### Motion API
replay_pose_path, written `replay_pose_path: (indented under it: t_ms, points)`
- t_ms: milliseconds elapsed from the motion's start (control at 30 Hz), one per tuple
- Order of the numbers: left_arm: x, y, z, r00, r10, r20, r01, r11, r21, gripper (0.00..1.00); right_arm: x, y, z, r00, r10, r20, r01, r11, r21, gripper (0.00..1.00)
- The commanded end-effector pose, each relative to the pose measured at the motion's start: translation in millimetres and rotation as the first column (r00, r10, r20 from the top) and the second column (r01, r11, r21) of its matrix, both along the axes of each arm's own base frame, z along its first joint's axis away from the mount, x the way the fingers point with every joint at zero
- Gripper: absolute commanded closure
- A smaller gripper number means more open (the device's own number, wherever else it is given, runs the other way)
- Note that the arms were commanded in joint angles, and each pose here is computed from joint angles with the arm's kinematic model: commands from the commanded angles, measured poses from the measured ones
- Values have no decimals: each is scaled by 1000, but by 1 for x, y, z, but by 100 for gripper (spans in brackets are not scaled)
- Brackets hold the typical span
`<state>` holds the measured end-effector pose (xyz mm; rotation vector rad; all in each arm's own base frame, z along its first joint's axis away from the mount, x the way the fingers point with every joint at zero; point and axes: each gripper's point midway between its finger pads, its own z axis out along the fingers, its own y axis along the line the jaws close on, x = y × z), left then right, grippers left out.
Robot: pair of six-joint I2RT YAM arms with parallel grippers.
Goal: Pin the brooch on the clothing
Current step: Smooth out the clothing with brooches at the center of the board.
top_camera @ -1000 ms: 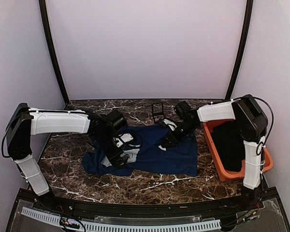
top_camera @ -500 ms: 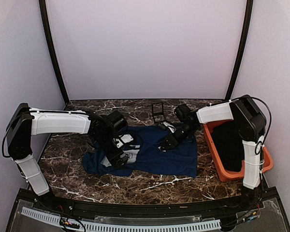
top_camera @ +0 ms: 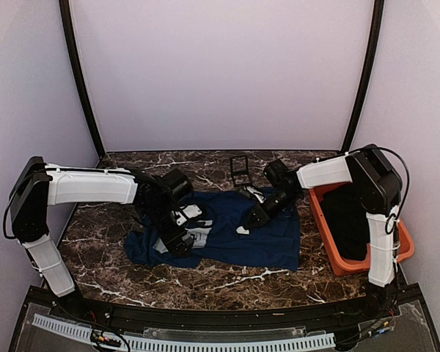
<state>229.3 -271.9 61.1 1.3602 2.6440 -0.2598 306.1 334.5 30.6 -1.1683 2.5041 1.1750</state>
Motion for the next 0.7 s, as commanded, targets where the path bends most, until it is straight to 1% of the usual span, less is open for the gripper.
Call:
replay_pose_path:
  t_ms: [0, 167, 300, 500, 667]
  points:
    - [-5, 3, -4, 1000, -7, -4, 7, 1000, 14, 1, -6, 1, 2, 1000, 11, -3, -11, 1000, 13, 100]
    - [-5, 2, -4, 1000, -7, -4, 7, 1000, 13, 1, -6, 1, 11, 1000, 1, 20, -2, 1000, 24, 100]
    - [-6, 3, -5, 1000, -6, -4, 6, 1000, 18, 1, -4, -2, 23, 996, -12, 91, 11, 1000, 15, 100]
    - [-5, 3, -5, 1000, -7, -2, 7, 1000, 15, 1, -1, -8, 30, 959, -15, 284, 45, 994, -98, 100]
    - [-5, 2, -5, 1000, -9, -3, 9, 1000, 15, 1, -11, -9, 17, 915, 32, 402, 65, 972, -224, 100]
